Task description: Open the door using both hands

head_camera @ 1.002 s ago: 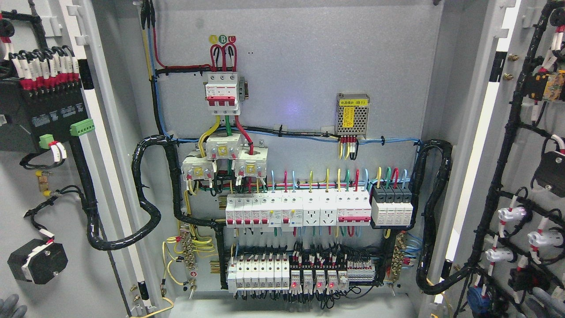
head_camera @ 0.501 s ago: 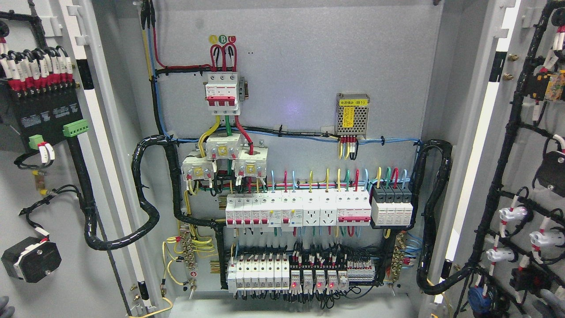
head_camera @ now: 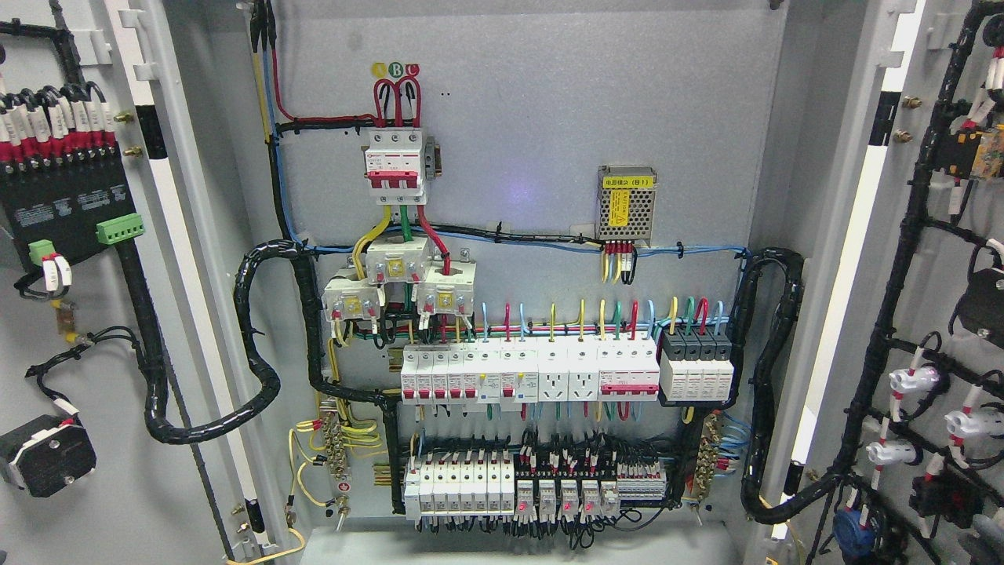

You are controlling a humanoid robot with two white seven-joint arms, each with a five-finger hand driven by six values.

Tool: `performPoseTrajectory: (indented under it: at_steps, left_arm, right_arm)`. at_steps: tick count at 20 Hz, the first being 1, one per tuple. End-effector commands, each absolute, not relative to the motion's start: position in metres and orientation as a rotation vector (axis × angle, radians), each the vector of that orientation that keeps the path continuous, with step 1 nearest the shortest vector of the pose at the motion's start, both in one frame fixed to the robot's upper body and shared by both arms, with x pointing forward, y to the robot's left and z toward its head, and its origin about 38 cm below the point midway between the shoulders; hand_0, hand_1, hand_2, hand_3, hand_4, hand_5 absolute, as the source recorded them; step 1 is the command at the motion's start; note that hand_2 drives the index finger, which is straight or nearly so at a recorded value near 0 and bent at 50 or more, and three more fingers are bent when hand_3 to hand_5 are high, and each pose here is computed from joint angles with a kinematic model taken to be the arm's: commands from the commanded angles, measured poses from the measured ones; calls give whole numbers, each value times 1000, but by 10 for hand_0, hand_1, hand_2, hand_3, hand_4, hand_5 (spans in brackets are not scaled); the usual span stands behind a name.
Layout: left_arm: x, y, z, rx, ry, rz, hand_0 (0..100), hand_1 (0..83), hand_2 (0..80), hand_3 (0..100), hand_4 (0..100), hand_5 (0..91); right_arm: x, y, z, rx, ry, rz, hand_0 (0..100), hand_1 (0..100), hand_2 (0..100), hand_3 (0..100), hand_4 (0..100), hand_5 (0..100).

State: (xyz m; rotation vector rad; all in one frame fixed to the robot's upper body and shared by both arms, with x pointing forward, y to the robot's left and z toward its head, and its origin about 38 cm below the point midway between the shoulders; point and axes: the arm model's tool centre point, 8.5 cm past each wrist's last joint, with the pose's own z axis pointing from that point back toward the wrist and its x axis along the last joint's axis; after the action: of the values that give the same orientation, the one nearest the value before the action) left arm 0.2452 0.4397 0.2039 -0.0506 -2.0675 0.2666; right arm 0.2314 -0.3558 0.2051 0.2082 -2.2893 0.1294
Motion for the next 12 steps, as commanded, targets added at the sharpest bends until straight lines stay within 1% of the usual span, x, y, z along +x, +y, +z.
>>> performPoseTrajectory:
  at_steps: [1, 12]
  left_arm:
    - [245, 455, 205, -8, -2062, 277, 0, 0, 0, 0, 0, 0]
    - [247, 465, 196, 5, -2021, 312, 0, 0, 0, 0, 0, 0]
  right_arm:
    - [230, -367, 207, 168, -2294, 120, 191, 0, 0, 0, 0, 0]
    - [225, -373, 208, 141, -2288, 125, 191, 0, 0, 0, 0, 0]
